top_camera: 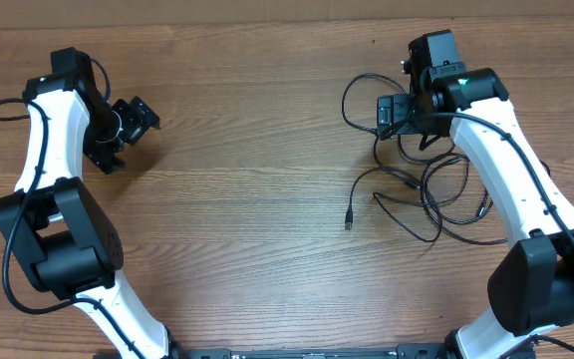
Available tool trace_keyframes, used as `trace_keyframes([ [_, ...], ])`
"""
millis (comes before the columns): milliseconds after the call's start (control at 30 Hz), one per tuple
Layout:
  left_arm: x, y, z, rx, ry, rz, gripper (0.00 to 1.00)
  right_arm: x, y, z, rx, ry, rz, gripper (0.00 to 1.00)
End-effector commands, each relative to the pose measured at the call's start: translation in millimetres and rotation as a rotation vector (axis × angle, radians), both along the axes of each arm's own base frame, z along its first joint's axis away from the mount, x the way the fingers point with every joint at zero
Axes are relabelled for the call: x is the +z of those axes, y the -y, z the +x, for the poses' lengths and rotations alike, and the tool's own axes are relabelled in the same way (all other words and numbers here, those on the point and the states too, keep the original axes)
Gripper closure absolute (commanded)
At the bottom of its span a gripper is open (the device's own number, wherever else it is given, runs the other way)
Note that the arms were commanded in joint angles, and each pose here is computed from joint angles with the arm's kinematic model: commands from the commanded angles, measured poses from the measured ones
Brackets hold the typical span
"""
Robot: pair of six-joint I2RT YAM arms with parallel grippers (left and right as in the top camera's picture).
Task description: Untangle cables
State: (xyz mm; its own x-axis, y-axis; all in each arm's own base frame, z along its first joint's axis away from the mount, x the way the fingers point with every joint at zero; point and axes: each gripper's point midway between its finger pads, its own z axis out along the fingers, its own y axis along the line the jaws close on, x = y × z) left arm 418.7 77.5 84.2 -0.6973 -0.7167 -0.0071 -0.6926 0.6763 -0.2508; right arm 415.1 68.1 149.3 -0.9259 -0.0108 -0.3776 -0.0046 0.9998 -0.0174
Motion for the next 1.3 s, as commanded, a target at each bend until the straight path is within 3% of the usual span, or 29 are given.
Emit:
trace_keyframes([
  [0,49.1,-3.5,2.5,-0.004,0.118,0.043,0.0,-1.2,-0.7,-0.4,-0.001,0.0,-0.001,0.0],
  [300,155.1,3.1,-15.9,-0.006,0.373,0.114,0.0,-1.2,-0.7,-0.4,-0.001,0.0,-0.001,0.0],
  [433,177.5,8.4,-23.1,-0.013,0.43,0.128,0.0,-1.2,-0.7,-0.4,-0.001,0.0,-0.001,0.0],
  [667,176.8,8.9,-25.0,-0.038,0.423,0.15,0.0,-1.2,-0.7,-0.4,-0.001,0.0,-0.001,0.0],
  [967,137.5,26.6,-50.2,-0.125,0.231,0.302,0.0,-1.2,-0.7,-0.4,-0.001,0.0,-0.001,0.0],
  [1267,94.0,82.0,-22.8,-0.259,0.372,0.368,0.0,-1.2,-0.7,-0.4,-0.001,0.0,-0.001,0.0],
])
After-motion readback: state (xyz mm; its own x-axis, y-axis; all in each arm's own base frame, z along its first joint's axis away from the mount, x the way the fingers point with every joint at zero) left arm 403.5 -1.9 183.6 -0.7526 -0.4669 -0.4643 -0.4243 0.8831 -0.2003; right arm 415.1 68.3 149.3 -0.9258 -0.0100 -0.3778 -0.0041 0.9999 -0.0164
